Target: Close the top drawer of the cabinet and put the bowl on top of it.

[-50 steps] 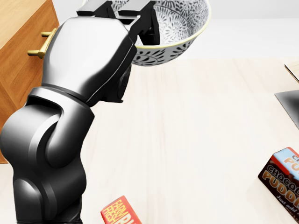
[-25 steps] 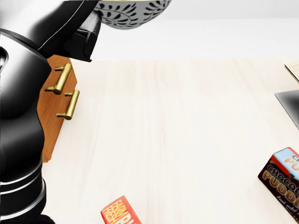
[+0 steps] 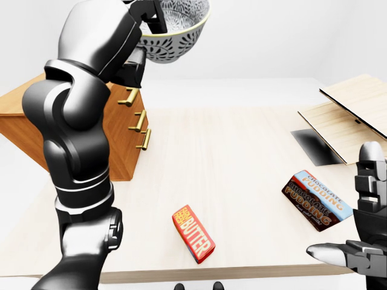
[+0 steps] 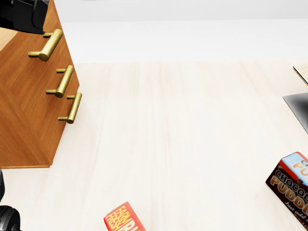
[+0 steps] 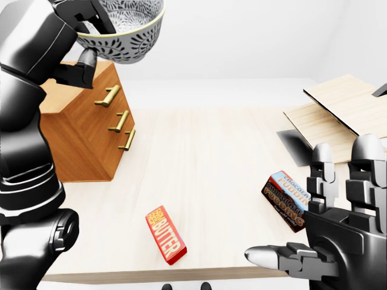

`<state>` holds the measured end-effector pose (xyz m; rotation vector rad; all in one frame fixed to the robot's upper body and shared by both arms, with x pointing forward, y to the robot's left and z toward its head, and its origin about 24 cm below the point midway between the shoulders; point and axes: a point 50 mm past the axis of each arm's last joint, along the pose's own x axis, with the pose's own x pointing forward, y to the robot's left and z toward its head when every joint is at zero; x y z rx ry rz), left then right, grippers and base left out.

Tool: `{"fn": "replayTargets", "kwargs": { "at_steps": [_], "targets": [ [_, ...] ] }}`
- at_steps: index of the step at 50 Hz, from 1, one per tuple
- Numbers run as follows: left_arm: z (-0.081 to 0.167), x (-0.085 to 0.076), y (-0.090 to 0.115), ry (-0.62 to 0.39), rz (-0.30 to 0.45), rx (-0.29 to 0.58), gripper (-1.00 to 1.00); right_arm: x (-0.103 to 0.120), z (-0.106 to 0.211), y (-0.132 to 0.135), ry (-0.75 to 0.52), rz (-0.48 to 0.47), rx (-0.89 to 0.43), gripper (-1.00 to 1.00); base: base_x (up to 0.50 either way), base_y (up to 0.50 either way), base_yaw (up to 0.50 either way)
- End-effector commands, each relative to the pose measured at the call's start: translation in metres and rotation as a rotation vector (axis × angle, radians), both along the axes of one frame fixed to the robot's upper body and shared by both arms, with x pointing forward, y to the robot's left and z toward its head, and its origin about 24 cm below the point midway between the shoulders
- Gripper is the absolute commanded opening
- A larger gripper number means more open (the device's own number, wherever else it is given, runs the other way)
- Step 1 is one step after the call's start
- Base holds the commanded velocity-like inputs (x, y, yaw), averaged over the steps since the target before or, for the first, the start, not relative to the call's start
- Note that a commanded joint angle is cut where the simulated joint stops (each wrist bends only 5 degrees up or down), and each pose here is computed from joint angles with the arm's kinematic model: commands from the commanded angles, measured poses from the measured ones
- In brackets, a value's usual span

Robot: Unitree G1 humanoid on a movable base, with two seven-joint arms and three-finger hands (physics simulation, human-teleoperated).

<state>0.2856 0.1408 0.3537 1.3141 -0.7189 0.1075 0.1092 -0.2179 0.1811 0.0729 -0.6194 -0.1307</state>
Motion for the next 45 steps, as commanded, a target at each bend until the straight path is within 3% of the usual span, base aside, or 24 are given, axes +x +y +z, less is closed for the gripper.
{"fn": "replayTargets", "kwargs": {
  "at_steps": [1, 10, 30, 33, 36, 45],
  "targets": [
    [0.002, -0.003, 0.029, -0.048, 0.038, -0.053, -1.00, 0.001, 0.000, 0.000, 0.002, 0.001, 0.000, 1.00, 0.00, 0.00, 0.00],
    [-0.003, -0.005, 0.054, -0.047, 0.072, -0.093, -1.00, 0.003, -0.002, 0.001, 0.011, 0.006, 0.003, 1.00, 0.00, 0.00, 0.00],
    [-0.012, -0.002, 0.083, -0.041, 0.145, -0.135, -1.00, 0.005, -0.005, 0.003, 0.030, 0.017, 0.006, 1.00, 0.00, 0.00, 0.00],
    [-0.015, 0.000, 0.092, -0.033, 0.168, -0.155, -1.00, 0.005, -0.005, 0.002, 0.025, 0.016, 0.007, 1.00, 0.00, 0.00, 0.00],
    [-0.017, 0.002, 0.102, -0.069, 0.247, -0.152, -1.00, 0.005, -0.006, 0.003, 0.031, 0.018, 0.008, 1.00, 0.00, 0.00, 0.00],
    [-0.030, 0.021, 0.122, -0.015, 0.266, -0.269, -1.00, 0.006, -0.007, 0.003, 0.038, 0.023, 0.007, 1.00, 0.00, 0.00, 0.00]
  ]
}}
